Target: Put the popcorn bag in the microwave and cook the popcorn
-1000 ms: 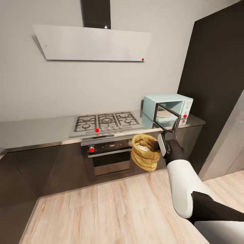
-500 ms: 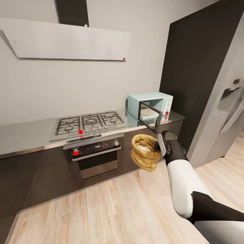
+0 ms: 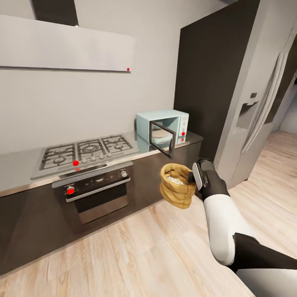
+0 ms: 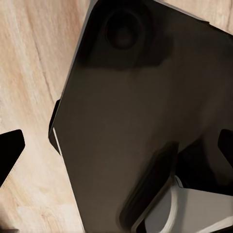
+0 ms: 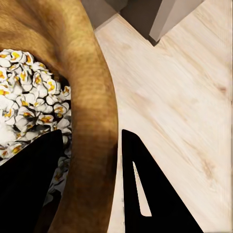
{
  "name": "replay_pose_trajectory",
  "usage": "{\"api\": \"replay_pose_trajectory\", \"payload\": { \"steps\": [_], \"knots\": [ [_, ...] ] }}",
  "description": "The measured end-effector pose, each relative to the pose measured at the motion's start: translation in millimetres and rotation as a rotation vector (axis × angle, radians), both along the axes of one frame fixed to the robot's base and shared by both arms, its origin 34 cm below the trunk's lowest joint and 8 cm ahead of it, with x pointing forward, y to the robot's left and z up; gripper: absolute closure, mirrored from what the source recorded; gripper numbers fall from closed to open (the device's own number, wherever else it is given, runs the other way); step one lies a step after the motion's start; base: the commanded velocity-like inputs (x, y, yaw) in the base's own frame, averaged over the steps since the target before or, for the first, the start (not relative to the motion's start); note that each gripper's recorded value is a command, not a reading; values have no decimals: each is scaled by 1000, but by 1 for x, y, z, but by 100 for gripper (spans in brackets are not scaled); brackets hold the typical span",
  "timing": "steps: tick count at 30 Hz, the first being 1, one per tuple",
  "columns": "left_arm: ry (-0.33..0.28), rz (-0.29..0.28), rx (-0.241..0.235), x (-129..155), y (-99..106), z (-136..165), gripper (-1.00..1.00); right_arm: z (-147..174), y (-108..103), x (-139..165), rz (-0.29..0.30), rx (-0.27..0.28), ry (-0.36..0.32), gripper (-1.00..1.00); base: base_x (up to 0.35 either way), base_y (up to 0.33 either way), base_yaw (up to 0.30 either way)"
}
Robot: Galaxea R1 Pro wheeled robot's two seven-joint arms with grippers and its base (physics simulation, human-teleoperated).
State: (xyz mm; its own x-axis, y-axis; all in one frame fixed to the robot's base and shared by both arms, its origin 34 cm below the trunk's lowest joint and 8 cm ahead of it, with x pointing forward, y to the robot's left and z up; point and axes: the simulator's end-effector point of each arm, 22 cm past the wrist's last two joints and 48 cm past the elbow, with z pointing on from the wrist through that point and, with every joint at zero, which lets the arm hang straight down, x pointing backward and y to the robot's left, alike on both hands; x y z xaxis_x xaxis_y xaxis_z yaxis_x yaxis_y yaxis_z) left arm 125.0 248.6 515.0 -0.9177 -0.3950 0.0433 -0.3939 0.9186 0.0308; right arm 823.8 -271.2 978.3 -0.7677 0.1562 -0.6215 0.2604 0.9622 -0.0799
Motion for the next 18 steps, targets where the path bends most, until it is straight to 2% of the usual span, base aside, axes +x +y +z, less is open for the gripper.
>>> {"api": "replay_pose_trajectory", "payload": {
  "steps": [4,13,18],
  "knots": [
    [0,0,0,0,0,-1,-100,-1,0,0,-1,0,0,100,0,0,-194],
    [0,-2,0,0,1,-1,-100,-1,0,0,0,0,-2,100,2,0,-8],
    [0,-21,-3,0,0,-1,-100,-1,0,0,0,-1,-2,100,213,-145,0]
  ]
}}
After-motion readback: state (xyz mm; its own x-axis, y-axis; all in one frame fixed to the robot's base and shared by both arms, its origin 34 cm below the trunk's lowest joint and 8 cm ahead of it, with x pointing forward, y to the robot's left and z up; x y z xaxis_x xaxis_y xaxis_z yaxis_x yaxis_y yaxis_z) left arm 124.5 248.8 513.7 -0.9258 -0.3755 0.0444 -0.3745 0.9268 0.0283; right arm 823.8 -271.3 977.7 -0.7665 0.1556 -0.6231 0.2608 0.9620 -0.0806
